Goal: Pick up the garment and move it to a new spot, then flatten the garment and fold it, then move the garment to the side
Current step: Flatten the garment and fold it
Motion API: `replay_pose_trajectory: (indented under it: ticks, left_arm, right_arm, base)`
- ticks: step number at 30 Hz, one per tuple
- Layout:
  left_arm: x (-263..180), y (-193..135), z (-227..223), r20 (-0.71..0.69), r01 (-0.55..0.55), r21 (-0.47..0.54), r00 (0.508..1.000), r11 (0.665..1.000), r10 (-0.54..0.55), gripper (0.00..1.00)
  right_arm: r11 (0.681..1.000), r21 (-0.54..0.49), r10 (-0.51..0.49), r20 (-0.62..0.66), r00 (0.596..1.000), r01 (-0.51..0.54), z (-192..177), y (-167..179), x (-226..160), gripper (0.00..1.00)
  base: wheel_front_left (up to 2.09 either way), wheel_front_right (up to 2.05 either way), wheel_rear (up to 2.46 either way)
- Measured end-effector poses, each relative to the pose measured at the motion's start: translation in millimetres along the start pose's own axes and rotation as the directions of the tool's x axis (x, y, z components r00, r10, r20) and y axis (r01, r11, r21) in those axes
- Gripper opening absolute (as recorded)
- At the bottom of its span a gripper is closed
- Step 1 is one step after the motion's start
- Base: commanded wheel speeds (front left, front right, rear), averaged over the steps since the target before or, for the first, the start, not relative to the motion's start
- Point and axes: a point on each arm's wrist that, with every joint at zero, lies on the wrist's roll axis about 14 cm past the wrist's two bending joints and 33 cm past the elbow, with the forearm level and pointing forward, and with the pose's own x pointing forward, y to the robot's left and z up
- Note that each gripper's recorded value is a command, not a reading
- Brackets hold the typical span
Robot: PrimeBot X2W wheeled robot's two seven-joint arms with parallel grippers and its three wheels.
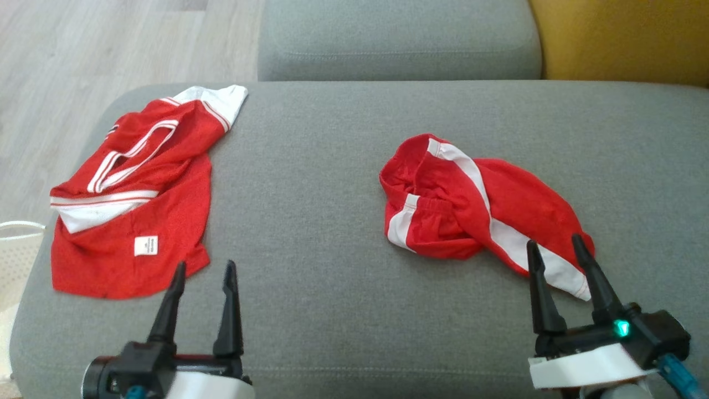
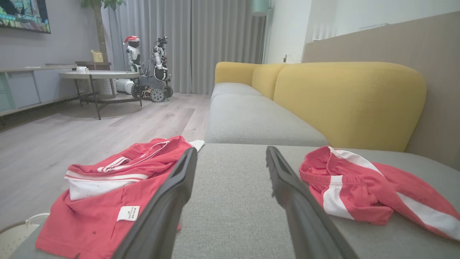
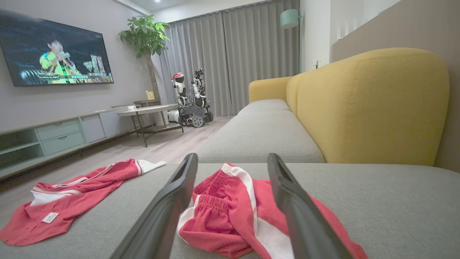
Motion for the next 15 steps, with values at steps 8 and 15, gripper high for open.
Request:
replay_pose_trajectory:
  ticks: [8,15]
  left_arm:
    - [-2.9,-8.1,-1.3,-0.001,0.042,0.067,0.999,0.997,-0.042,1.00]
    - [-3.5,-15.2,-3.2,-0.006,0.065,0.075,0.998,0.995,-0.065,1.00]
  right_arm:
    - [1.000,-0.015,0.002,0.002,1.000,-0.002,1.3,1.3,-3.5,1.00]
    - [1.000,0.009,-0.010,-0.008,1.000,0.010,-2.6,-1.1,-4.9,1.00]
  base:
    - [0.00,0.00,0.00]
    - [0.00,0.00,0.00]
